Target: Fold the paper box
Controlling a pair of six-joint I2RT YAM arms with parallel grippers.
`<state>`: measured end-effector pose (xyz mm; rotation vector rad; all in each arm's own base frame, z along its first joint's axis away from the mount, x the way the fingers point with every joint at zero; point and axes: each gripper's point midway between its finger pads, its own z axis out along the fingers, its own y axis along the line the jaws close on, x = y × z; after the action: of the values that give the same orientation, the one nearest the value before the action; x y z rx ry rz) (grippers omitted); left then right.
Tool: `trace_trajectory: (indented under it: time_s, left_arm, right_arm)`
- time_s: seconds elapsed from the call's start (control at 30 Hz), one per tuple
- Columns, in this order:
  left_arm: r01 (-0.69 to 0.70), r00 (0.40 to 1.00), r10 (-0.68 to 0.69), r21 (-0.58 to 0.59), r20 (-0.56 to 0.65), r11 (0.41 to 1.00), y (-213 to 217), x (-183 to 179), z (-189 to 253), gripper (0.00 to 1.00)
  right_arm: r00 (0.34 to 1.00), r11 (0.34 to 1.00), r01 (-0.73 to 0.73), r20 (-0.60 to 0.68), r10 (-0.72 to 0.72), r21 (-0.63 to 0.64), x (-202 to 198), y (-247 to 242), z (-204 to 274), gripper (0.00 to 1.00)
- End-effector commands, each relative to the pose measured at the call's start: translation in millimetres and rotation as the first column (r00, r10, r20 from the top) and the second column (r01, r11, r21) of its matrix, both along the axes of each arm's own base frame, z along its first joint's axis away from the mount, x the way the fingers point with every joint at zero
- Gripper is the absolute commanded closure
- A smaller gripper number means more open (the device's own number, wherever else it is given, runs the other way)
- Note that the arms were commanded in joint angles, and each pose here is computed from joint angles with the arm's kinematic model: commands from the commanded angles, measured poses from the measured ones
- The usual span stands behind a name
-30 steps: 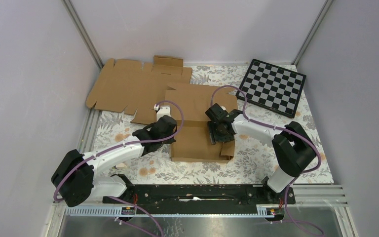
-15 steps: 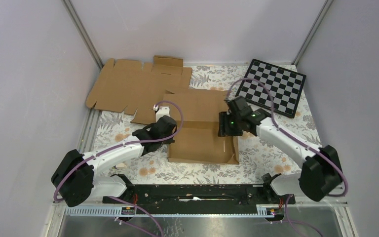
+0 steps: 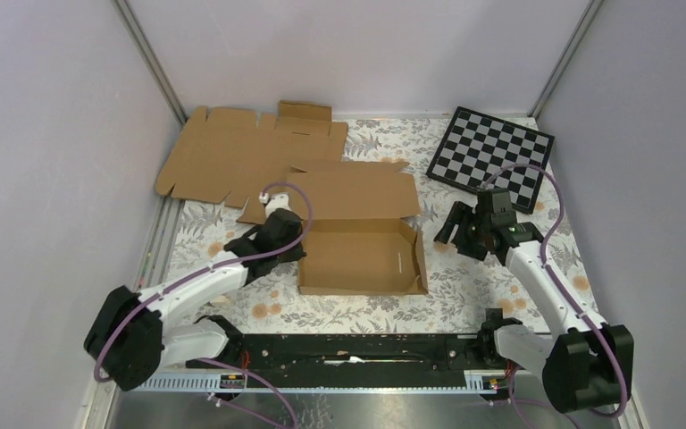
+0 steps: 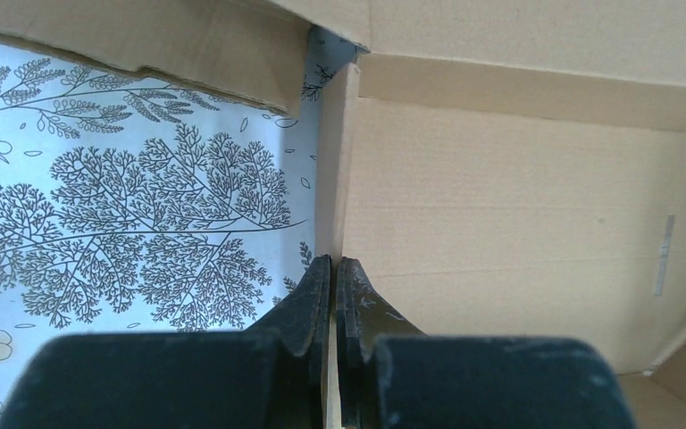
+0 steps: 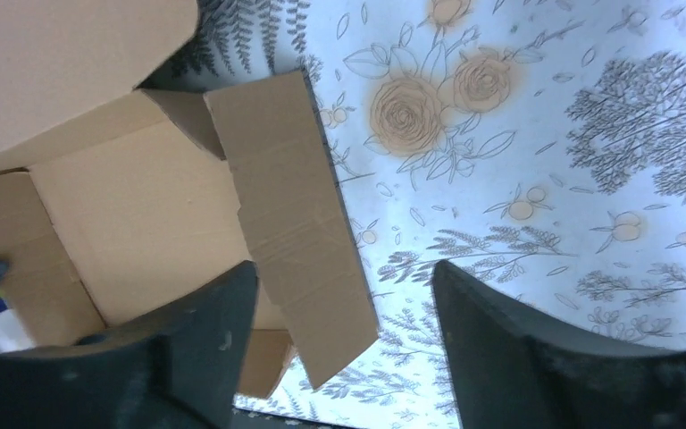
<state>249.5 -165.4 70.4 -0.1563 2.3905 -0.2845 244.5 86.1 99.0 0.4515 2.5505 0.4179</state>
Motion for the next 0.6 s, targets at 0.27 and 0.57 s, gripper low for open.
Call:
trace_trajectory:
  time_s: [0.27, 0.57]
  left_arm:
    - [0.017, 0.998, 0.005, -0.385, 0.057, 0.923, -6.6, 11.5, 58.2, 1.00]
    - [0.048, 0.996, -0.014, -0.427, 0.082, 0.903, -9.2, 12.7, 69.9, 1.00]
  right_arm:
    - [0.996, 0.895, -0.016, 0.089, -0.026, 0.446, -3.5, 37.9, 13.9, 0.11]
    - [0.961, 0.673, -0.199, 0.275, -0.006, 0.712, -2.1, 69.8, 43.8, 0.13]
